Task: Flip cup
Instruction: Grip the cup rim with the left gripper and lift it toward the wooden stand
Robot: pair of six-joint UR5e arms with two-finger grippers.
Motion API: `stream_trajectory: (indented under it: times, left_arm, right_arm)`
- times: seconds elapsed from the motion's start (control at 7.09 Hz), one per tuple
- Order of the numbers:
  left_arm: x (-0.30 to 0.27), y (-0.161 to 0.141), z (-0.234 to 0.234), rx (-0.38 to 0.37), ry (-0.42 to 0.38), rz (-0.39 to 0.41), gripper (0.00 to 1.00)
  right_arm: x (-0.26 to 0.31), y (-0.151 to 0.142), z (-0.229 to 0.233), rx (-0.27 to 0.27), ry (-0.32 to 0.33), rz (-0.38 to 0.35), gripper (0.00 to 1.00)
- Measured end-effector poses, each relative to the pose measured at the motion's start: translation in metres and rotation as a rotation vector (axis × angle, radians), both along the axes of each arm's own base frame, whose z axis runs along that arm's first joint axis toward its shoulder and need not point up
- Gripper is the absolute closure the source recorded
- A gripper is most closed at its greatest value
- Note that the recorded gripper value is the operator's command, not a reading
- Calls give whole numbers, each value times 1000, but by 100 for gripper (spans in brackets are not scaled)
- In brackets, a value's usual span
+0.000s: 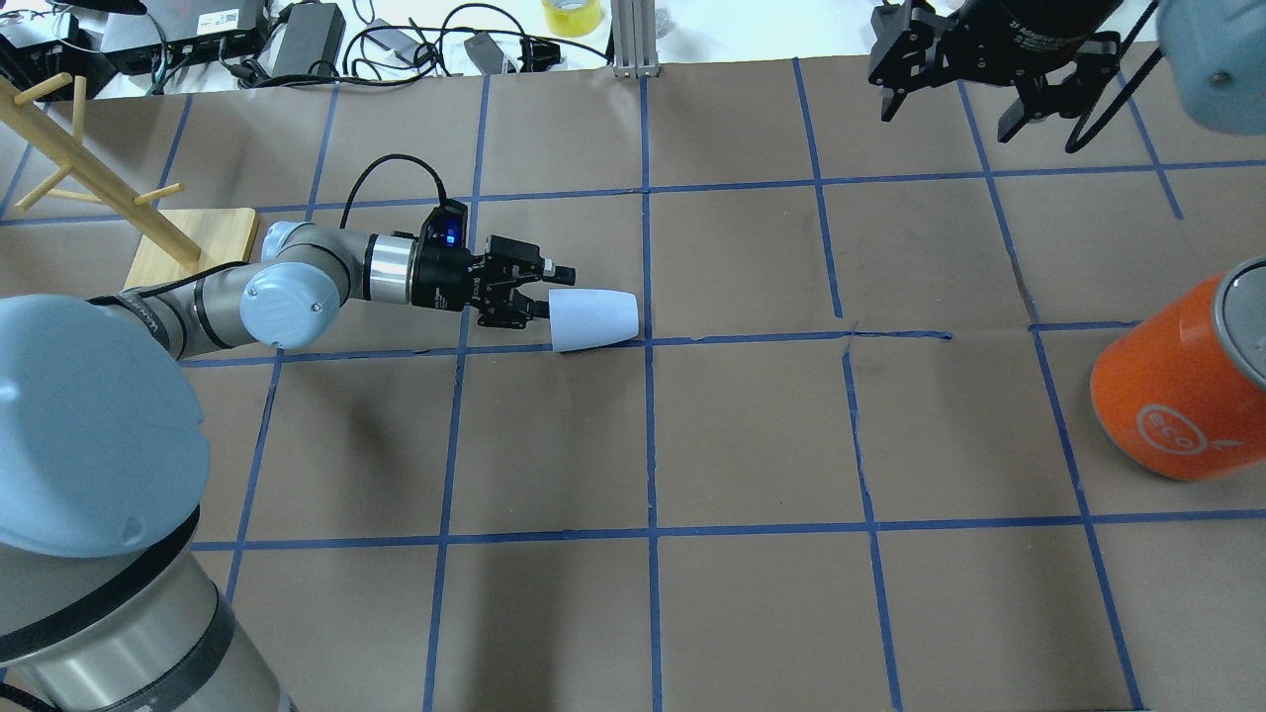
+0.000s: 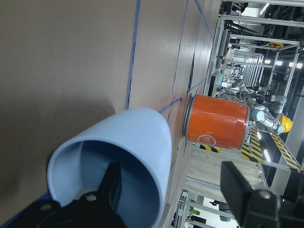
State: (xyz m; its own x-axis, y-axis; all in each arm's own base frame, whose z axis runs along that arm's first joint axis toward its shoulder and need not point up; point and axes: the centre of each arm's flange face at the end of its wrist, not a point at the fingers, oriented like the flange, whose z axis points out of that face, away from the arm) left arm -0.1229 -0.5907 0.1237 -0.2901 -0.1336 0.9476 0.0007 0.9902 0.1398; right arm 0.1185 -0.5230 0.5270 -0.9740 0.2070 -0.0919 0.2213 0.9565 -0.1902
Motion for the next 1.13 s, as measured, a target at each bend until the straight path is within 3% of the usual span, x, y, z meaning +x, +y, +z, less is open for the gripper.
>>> stream_trajectory:
  times: [0.42, 0.56, 1.13]
  left_arm:
    - [-3, -4, 3, -37, -10, -6, 95]
    - [-2, -6, 5, -25, -16, -3, 100]
    - [-6, -10, 15, 58, -30, 20, 100]
  right_arm:
    - [0, 0, -1, 1, 0, 0, 0]
    - [0, 0, -1, 1, 0, 0, 0]
    - [0, 0, -1, 2, 0, 0, 0]
